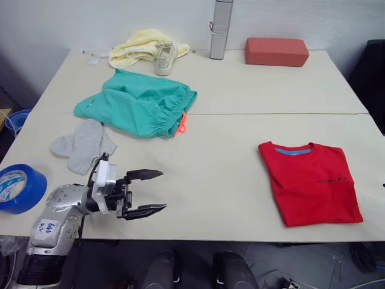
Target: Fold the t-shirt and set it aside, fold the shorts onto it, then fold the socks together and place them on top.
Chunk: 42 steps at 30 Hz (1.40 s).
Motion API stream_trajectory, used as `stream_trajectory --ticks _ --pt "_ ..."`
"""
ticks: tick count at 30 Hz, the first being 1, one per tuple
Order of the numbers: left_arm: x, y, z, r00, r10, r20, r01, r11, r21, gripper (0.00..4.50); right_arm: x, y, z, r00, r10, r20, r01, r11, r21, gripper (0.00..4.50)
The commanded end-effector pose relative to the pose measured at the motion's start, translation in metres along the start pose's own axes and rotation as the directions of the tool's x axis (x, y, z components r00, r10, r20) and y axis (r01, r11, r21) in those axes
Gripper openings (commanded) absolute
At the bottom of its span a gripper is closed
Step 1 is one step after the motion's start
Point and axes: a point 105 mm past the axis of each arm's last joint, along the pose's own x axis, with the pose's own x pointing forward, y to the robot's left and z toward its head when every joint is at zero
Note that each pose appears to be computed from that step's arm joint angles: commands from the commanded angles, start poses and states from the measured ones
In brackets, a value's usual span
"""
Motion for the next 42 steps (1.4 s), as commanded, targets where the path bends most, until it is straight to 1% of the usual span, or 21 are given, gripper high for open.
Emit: stream_trajectory --ticks 1,2,3,5,8,10,11,13,15,16,18,19,20,22,25,28,29,33,37,40,42 --pt "-0.017 0.015 0.006 0.994 0.108 0.0 -0.108 0.993 0.056 4.5 0.004 0.017 0.03 0.985 0.048 0.164 -0.007 0.97 -0.243 4.48" --pt "-0.023 0.017 0.005 0.992 0.127 -0.013 -0.126 0.99 0.066 4.5 0.009 0.025 0.034 0.974 0.095 0.204 -0.032 0.955 -0.295 4.48" --pt "-0.029 0.018 0.005 0.988 0.152 -0.023 -0.15 0.986 0.076 4.5 0.014 0.038 0.038 0.953 0.168 0.25 -0.085 0.947 -0.309 4.48" --pt "-0.038 0.021 0.005 0.98 0.195 -0.028 -0.192 0.978 0.086 4.5 0.023 0.057 0.042 0.911 0.26 0.32 -0.154 0.934 -0.322 4.48" --pt "-0.06 0.024 0.002 0.954 0.296 -0.043 -0.291 0.952 0.098 4.5 0.045 0.097 0.042 0.822 0.381 0.423 -0.168 0.872 -0.459 4.48" --pt "-0.077 0.021 -0.004 0.924 0.377 -0.069 -0.37 0.925 0.088 4.5 0.057 0.133 0.035 0.74 0.469 0.482 -0.226 0.849 -0.478 4.48" --pt "-0.086 0.022 -0.006 0.898 0.433 -0.08 -0.427 0.9 0.087 4.5 0.063 0.148 0.029 0.706 0.495 0.506 -0.26 0.847 -0.464 4.48" --pt "-0.101 0.02 -0.008 0.856 0.509 -0.092 -0.501 0.86 0.093 4.5 0.073 0.173 0.013 0.669 0.562 0.487 -0.315 0.808 -0.499 4.48" --pt "-0.107 0.017 -0.009 0.841 0.532 -0.099 -0.524 0.846 0.096 4.5 0.076 0.184 0.004 0.651 0.599 0.466 -0.331 0.777 -0.536 4.48" --pt "-0.116 0.014 -0.013 0.816 0.564 -0.127 -0.556 0.826 0.096 4.5 0.077 0.186 0.005 0.616 0.584 0.528 -0.313 0.797 -0.517 4.48" --pt "-0.144 0.003 -0.026 0.74 0.642 -0.204 -0.64 0.764 0.082 4.5 0.082 0.191 -0.004 0.581 0.571 0.58 -0.328 0.817 -0.475 4.48" --pt "-0.162 0.0 -0.032 0.674 0.698 -0.24 -0.703 0.706 0.08 4.5 0.083 0.191 -0.009 0.574 0.56 0.598 -0.325 0.826 -0.461 4.48" --pt "-0.174 -0.003 -0.035 0.634 0.732 -0.25 -0.742 0.666 0.068 4.5 0.084 0.189 -0.012 0.572 0.554 0.605 -0.318 0.83 -0.459 4.48" --pt "-0.191 -0.008 -0.038 0.578 0.769 -0.274 -0.789 0.612 0.055 4.5 0.086 0.186 -0.015 0.567 0.529 0.632 -0.275 0.844 -0.46 4.48" --pt "-0.196 -0.012 -0.036 0.58 0.768 -0.27 -0.79 0.612 0.043 4.5 0.087 0.185 -0.014 0.551 0.506 0.664 -0.242 0.858 -0.453 4.48" --pt "-0.197 -0.007 -0.031 0.574 0.776 -0.263 -0.792 0.607 0.062 4.5 0.089 0.184 -0.01 0.532 0.48 0.697 -0.205 0.872 -0.444 4.48" --pt "-0.197 -0.002 -0.029 0.567 0.781 -0.262 -0.795 0.602 0.074 4.5 0.09 0.186 -0.006 0.521 0.477 0.708 -0.196 0.874 -0.445 4.48" --pt "-0.183 0.02 -0.018 0.595 0.755 -0.274 -0.754 0.643 0.135 4.5 0.09 0.197 0.015 0.453 0.469 0.759 -0.157 0.879 -0.45 4.48" --pt "-0.148 0.063 0.005 0.636 0.719 -0.282 -0.671 0.695 0.259 4.5 0.088 0.208 0.031 0.41 0.471 0.781 -0.136 0.878 -0.459 4.48" --pt "-0.118 0.092 0.017 0.665 0.676 -0.317 -0.566 0.733 0.378 4.5 0.09 0.214 0.035 0.399 0.466 0.789 -0.131 0.881 -0.454 4.48" --pt "-0.096 0.114 0.023 0.679 0.656 -0.329 -0.496 0.741 0.452 4.5 0.093 0.22 0.034 0.401 0.466 0.789 -0.137 0.882 -0.451 4.48"
